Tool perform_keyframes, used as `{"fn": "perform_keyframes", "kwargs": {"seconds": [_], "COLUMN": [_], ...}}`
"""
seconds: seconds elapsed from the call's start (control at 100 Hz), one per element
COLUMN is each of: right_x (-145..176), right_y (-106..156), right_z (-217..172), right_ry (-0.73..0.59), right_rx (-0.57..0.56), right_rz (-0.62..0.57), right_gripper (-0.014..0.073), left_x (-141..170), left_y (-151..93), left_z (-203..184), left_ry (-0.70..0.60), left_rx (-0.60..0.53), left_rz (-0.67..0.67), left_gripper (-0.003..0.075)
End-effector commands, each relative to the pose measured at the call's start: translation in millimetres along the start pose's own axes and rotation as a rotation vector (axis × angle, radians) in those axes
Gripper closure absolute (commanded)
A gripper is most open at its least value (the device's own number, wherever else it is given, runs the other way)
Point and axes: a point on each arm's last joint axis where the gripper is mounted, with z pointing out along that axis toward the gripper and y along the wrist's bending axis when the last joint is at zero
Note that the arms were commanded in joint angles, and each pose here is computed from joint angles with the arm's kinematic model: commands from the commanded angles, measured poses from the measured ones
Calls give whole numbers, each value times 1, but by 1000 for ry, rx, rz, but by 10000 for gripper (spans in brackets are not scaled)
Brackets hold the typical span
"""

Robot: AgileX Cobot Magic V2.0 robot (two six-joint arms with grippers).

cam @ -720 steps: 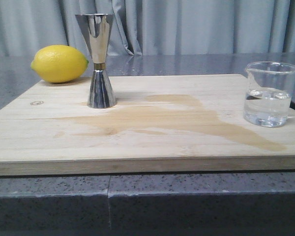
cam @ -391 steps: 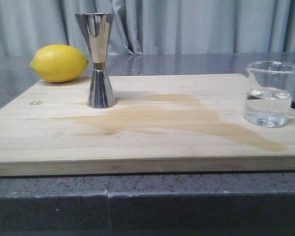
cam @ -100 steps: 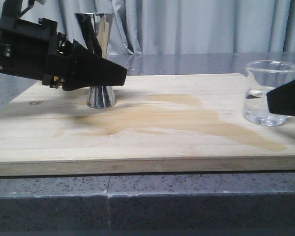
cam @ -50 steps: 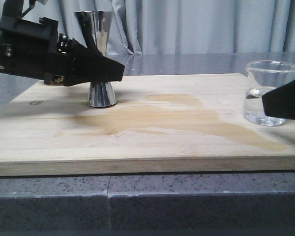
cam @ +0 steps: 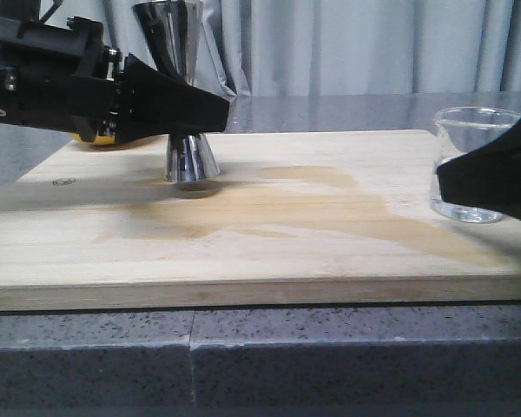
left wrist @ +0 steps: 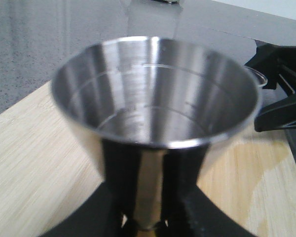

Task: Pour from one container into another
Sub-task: 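Reach the right gripper to the glass beaker and grasp it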

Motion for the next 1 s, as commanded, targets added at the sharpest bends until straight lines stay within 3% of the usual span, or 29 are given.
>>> {"fn": "perform_keyframes", "kwargs": {"seconds": [0.0,0.51,0.76,0.99], "right_x": [-18,-12,-13,-13], "right_y": [0,2,2,2], "right_z": [6,27,27,27], "right_ry": [-135,-174,-182,-183], "right_rx": [0,-14,-14,-14], "right_rz": [-24,-46,-46,-46], "right_gripper": [155,165,309,389], "left_x": [-31,-36,-35,-34], "left_y": [-10,-15,-15,-16], "left_z": [-3,-5,-5,-5], "left_ry": [-144,-162,-159,-143], "left_rx": [45,70,72,83], "left_rz": [32,46,48,56], "left_gripper": [739,739,739,739]}}
